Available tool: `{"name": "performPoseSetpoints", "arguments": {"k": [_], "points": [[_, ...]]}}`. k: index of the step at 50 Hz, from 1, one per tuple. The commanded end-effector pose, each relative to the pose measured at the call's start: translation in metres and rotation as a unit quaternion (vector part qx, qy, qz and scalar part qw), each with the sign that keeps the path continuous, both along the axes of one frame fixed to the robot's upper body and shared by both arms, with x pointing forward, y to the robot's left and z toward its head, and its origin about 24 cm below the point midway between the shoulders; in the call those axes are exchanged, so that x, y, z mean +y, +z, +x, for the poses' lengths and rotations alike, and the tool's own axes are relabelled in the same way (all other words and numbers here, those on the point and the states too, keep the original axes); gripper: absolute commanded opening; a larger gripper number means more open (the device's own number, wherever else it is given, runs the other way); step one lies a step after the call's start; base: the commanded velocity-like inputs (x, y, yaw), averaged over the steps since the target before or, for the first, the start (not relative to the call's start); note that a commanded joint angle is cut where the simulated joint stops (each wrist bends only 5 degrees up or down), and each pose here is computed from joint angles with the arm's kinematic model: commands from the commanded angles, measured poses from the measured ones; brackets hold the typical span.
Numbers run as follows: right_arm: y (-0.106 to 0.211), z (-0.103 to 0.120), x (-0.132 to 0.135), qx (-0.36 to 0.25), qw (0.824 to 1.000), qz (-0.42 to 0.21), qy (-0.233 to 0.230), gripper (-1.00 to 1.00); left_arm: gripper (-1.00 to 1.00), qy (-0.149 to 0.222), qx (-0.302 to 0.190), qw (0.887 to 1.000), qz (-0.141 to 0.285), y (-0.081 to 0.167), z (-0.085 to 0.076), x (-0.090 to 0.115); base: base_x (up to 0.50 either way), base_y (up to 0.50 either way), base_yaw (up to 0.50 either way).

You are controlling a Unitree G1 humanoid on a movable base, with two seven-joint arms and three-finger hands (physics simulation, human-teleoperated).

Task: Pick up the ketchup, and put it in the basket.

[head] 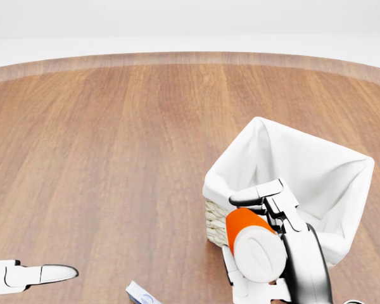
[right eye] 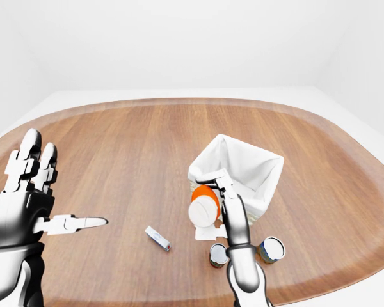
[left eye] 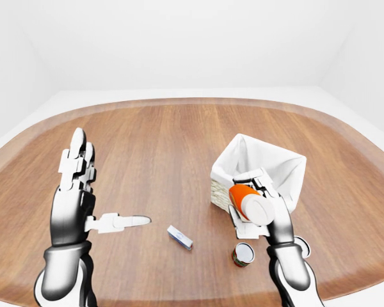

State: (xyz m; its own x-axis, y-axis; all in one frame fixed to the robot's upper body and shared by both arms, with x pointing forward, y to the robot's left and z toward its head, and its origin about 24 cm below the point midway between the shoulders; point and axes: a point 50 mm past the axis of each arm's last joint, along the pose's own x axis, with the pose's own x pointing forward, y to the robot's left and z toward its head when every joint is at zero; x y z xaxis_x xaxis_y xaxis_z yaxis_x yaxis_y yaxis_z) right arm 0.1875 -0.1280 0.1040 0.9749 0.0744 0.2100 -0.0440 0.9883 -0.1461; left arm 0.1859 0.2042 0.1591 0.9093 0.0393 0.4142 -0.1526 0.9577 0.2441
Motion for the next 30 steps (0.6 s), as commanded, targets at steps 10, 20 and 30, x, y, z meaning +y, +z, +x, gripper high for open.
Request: {"name": "performPoseSetpoints", "arguments": {"k": [10, 20, 30], "points": [[0.002, 0.000, 0.001, -0.007, 1.000, 0.003, -0.007, -1.00, 1.00, 0.010, 0.068, 0.997, -0.046, -0.033, 0.004, 0.007, 0.00, 0.00, 0.00], [0.001, 0.000, 0.001, -0.006, 1.000, 0.002, -0.005, -1.00, 1.00, 0.012, 0.144, 0.985, -0.096, -0.073, 0.013, 0.009, 0.00, 0.00, 0.00], [0.001, 0.001, 0.002, -0.005, 1.000, 0.001, -0.004, -1.00, 1.00, 0.011, 0.150, 0.984, -0.098, -0.081, 0.018, 0.008, 0.00, 0.00, 0.00]]}}
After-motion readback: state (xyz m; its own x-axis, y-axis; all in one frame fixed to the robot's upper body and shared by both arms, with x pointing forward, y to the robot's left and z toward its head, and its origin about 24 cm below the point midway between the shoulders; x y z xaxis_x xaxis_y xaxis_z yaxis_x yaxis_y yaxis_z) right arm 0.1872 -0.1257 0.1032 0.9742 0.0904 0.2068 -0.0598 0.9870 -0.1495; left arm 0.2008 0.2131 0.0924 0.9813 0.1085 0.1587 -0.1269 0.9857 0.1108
